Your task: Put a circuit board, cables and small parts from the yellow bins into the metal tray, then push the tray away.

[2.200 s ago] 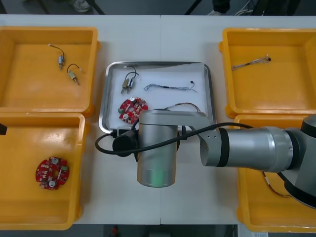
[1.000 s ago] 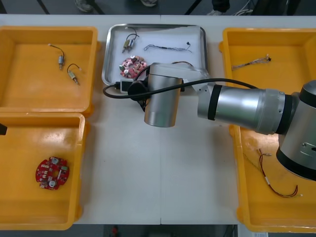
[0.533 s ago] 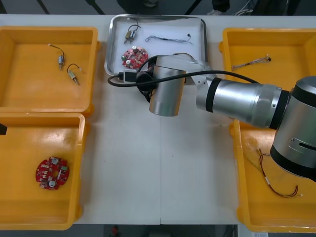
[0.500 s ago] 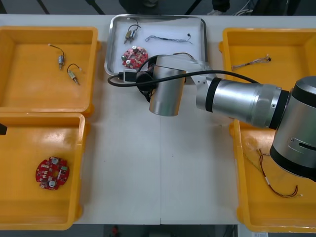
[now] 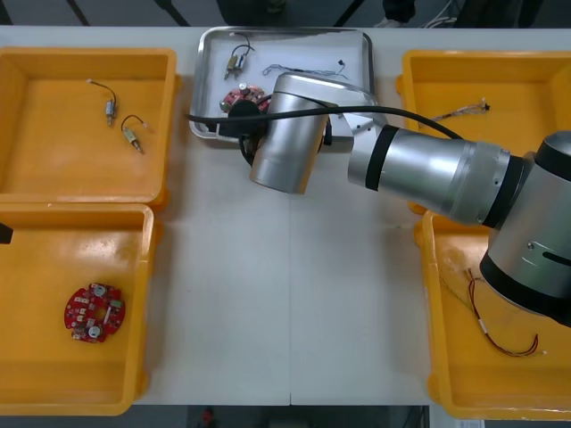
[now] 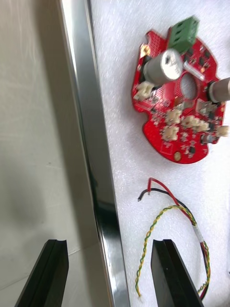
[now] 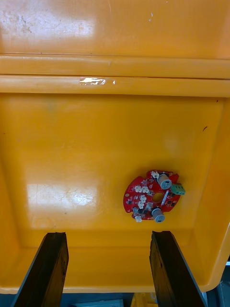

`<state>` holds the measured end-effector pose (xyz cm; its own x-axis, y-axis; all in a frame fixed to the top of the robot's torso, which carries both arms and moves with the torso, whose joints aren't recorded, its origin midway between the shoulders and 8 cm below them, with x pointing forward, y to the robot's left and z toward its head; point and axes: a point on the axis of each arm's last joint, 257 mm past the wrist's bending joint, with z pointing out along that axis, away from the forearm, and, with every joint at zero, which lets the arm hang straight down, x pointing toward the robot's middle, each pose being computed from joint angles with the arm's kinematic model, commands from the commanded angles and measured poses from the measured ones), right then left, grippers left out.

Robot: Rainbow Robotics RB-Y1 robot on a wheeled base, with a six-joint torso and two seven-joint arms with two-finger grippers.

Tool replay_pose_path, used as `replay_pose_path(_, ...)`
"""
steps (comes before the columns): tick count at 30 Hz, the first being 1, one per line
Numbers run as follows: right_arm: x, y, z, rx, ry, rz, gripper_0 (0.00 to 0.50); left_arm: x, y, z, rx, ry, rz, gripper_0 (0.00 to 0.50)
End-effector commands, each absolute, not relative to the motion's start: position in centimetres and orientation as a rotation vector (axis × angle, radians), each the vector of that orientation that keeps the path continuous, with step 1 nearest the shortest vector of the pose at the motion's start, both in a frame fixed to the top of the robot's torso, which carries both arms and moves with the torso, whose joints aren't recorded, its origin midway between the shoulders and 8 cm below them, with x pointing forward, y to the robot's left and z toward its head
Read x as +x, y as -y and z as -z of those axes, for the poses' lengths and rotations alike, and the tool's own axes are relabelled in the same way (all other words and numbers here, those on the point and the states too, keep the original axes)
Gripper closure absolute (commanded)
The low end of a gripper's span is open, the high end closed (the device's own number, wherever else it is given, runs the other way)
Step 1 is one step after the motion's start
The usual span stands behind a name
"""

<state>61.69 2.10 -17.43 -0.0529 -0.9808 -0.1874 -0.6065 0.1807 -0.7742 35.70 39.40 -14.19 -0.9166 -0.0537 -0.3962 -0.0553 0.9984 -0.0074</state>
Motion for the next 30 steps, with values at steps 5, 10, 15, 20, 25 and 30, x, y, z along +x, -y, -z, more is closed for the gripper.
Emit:
replay_pose_path(5, 56.2, -5.1, 14.1, -1.487, -1.822, 0.491, 0.0, 35.7, -40.3, 13.1, 0.017, -2.7, -0.067, 0.0)
replay_pose_path(10, 52.6, -3.6, 13.8, -1.49, -1.904, 0.48, 0.0, 35.7, -40.3, 13.1, 0.017, -2.7, -0.067, 0.0)
replay_pose_path(15, 49.1, -0.9, 13.1, -1.468, -2.001, 0.472, 0.0, 35.7, -40.3, 13.1, 0.017, -2.7, -0.067, 0.0)
replay_pose_path(20, 46.1, 2.5, 13.0, -1.397, -2.121, 0.44, 0.0, 35.7, -40.3, 13.1, 0.017, -2.7, -0.067, 0.0)
replay_pose_path(25, 45.4, 3.1, 11.5, -1.281, -2.11, 0.33, 0.0, 35.7, -40.3, 13.1, 0.017, -2.7, -0.067, 0.0)
replay_pose_path(30, 45.1, 5.2, 10.3, -1.138, -2.127, 0.229, 0.0, 35.7, -40.3, 13.1, 0.017, -2.7, -0.067, 0.0)
